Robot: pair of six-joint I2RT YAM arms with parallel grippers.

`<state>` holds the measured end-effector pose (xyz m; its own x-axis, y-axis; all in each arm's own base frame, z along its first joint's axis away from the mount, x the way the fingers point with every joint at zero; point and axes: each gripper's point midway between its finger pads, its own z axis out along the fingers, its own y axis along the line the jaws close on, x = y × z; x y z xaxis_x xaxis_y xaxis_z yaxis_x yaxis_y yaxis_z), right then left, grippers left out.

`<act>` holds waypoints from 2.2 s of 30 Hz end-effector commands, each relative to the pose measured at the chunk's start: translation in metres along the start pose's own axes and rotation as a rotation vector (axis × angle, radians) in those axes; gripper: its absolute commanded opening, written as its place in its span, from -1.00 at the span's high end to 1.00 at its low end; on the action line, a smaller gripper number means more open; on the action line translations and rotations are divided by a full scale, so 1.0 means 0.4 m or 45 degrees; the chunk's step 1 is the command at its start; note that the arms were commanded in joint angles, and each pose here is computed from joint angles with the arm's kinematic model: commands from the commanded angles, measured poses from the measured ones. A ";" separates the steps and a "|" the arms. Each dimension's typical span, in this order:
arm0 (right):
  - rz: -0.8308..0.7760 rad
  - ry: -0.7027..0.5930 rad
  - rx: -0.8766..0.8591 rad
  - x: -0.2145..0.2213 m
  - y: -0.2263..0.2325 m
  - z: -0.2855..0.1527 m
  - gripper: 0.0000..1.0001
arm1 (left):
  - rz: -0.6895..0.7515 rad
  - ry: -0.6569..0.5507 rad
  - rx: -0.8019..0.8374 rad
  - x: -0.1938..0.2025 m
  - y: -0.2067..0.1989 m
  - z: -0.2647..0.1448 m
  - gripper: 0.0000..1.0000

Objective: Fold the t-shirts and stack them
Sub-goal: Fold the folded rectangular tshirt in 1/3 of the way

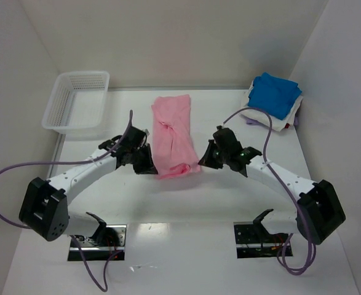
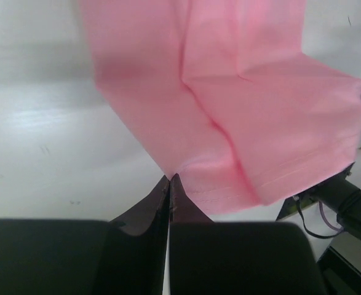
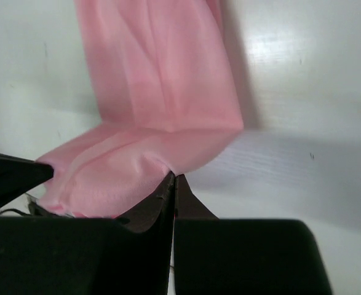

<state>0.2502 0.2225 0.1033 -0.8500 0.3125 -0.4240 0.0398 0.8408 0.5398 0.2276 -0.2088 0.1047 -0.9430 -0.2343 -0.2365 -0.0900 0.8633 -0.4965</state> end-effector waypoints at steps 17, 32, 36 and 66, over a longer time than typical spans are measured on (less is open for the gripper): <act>-0.126 -0.041 -0.086 -0.340 0.099 0.212 1.00 | 0.089 -0.006 0.111 -0.359 -0.028 0.113 1.00; -0.153 -0.086 -0.134 -0.448 0.121 0.242 1.00 | 0.035 -0.080 0.124 -0.490 0.000 0.119 1.00; -0.148 -0.095 -0.144 -0.455 0.116 0.243 1.00 | 0.030 -0.081 0.145 -0.508 0.003 0.136 1.00; -0.327 -0.334 -0.187 -0.604 0.203 0.168 -0.34 | 0.372 -0.374 0.320 -0.625 -0.096 -0.009 -0.82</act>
<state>0.4887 0.2473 0.1408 -0.7525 0.1977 -0.6282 -0.1744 0.8599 0.4796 0.4803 -0.1588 0.1373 -0.8400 -0.2296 -0.4916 0.0909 0.8337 -0.5447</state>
